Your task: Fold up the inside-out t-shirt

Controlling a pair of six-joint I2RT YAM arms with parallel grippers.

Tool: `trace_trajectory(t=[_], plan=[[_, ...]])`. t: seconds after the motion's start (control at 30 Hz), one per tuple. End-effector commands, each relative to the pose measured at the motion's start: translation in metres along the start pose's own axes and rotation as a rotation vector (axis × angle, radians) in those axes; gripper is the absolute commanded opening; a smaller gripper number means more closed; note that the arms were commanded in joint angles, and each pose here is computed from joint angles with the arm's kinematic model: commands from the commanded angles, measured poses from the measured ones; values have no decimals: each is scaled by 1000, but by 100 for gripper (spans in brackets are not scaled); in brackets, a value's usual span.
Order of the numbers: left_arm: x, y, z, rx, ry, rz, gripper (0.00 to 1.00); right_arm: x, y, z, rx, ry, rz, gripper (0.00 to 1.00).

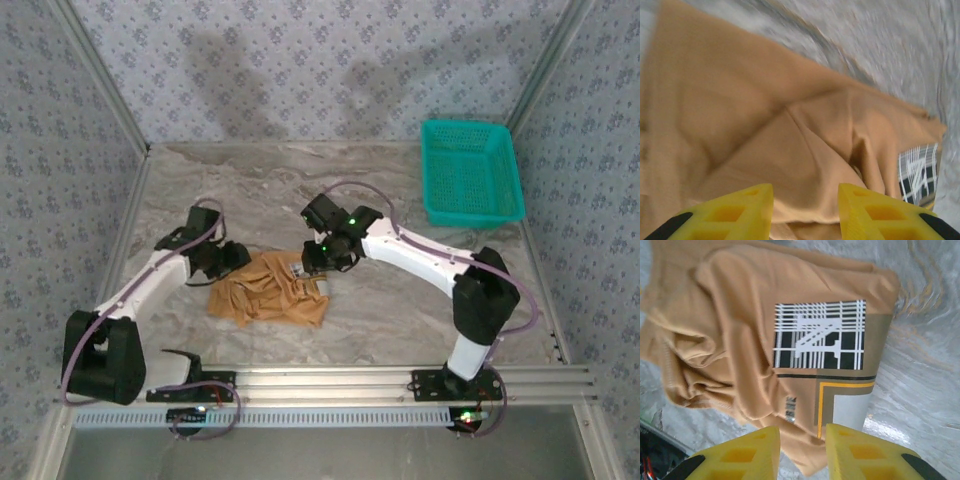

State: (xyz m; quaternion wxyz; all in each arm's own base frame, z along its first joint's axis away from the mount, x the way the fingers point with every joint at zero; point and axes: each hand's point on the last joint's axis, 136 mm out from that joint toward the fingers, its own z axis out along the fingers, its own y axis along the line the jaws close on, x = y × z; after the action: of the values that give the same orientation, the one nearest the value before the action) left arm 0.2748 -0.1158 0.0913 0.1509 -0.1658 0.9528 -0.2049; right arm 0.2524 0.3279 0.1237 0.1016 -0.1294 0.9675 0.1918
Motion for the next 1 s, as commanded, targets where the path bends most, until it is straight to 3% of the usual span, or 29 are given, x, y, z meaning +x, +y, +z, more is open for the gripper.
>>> trace_trajectory(t=[0.0,0.17,0.47,0.53,0.6,0.7,0.97], plan=[[11,-13,1,-34,36,85,39,3,4,27,-47,32,60,31],[21,-20,9,-131,72,241,41,6,-9,46,-3,63,99,32],[24,-12,50,-272,151,323,42,15,-25,63,34,106,139,31],[22,-8,57,-300,156,336,37,17,-32,65,42,106,160,31],[17,-7,58,-320,145,341,18,21,-39,68,53,115,178,31],[2,-10,45,-342,115,331,4,29,-46,75,79,133,183,30],[-77,-21,9,-273,-8,213,0,57,-61,84,161,203,193,26]])
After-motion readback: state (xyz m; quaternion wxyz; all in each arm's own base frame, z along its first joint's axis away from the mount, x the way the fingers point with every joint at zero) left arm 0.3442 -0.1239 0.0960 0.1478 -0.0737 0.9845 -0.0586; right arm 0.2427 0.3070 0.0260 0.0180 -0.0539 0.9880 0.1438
